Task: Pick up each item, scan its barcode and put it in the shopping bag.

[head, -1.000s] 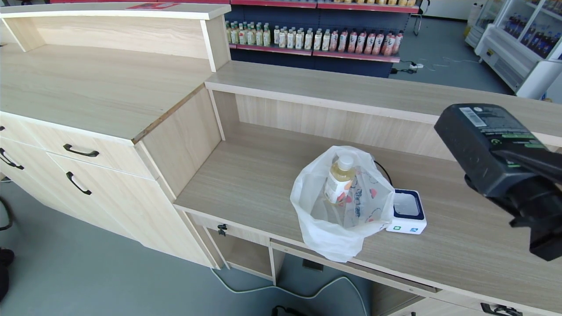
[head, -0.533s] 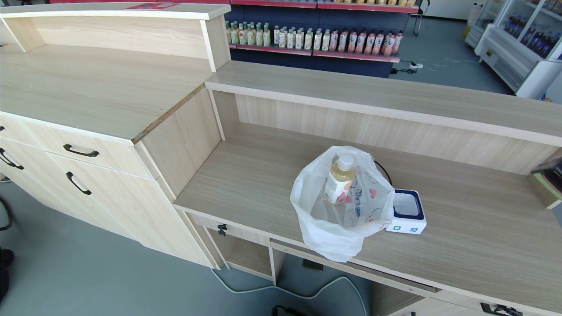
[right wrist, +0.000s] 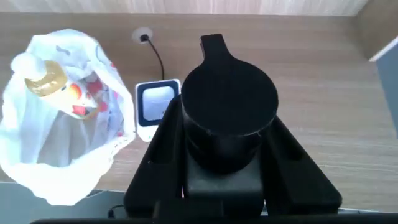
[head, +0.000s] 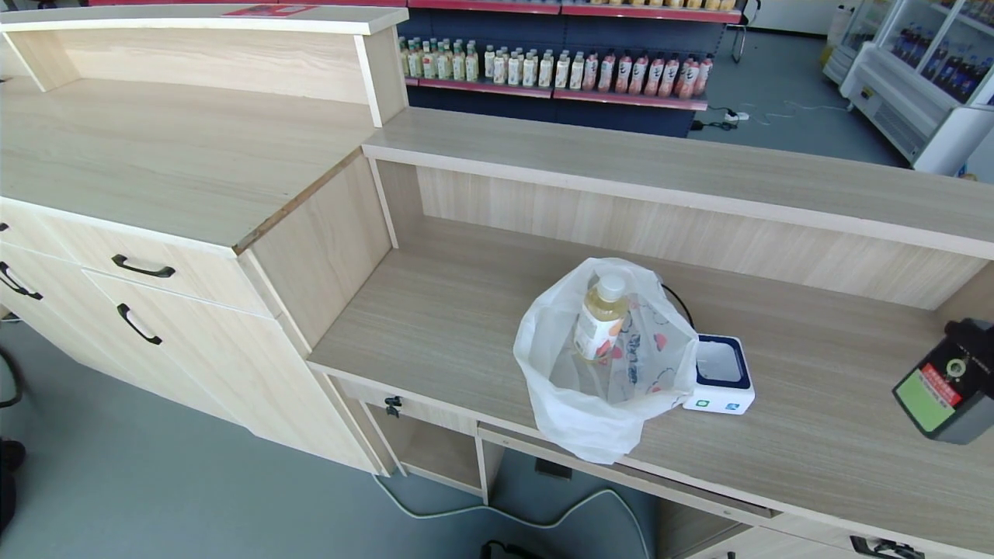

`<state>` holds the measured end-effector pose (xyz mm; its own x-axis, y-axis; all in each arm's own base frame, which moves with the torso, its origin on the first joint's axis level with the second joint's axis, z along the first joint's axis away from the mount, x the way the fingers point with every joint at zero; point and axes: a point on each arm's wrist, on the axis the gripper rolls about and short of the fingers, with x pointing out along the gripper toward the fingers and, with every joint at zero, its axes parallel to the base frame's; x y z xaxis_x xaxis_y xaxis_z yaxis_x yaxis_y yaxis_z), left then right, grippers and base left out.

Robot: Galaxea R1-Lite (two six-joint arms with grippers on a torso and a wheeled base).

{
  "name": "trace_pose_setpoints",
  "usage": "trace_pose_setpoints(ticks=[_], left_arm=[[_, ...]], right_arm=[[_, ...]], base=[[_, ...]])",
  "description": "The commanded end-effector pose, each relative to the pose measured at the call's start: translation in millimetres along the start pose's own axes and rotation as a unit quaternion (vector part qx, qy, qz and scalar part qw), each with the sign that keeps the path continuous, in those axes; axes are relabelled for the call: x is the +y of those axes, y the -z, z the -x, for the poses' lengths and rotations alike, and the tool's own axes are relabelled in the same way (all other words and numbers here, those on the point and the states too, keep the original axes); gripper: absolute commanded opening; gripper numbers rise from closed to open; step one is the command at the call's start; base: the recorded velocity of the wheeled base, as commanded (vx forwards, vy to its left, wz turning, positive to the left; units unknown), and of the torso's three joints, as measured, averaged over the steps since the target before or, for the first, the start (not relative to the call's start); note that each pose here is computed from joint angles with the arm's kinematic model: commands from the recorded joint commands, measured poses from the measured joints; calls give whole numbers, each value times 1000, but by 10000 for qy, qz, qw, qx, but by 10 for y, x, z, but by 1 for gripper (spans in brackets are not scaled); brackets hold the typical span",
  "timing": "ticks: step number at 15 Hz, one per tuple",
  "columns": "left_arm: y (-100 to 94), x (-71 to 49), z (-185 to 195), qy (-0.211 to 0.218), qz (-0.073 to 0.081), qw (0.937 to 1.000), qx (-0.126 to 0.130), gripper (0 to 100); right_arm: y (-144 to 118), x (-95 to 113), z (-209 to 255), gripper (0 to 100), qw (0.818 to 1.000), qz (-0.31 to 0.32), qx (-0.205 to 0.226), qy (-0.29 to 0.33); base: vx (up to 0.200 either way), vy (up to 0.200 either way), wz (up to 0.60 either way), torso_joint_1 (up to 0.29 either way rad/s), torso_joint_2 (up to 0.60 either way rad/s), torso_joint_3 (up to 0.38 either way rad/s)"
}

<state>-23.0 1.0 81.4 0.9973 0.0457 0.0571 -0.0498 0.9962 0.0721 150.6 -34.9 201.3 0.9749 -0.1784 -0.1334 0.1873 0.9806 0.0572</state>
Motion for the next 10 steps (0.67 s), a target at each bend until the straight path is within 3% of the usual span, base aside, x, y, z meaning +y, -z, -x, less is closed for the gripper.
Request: trace_pose_setpoints(ticks=[1,2,4,10], left_arm=[[-1,0,0,-2,-1,10000,-5,100],[-1,0,0,-2,-1,10000,-5,100],[-1,0,0,-2,-1,10000,-5,100],[-1,0,0,-2,-1,10000,-5,100]], right_arm=[[156,-87,-196,0,9940,380,593,836],[213,-129,-217,0,9806,793,922,1540],[250,-159,-254,0,9658,943,1086,2155],[159,-146,-323,0,9698,886,902,2087]], base=[[0,0,0,0,0,0],[0,0,0,0,0,0],[0,0,0,0,0,0],[0,0,0,0,0,0]])
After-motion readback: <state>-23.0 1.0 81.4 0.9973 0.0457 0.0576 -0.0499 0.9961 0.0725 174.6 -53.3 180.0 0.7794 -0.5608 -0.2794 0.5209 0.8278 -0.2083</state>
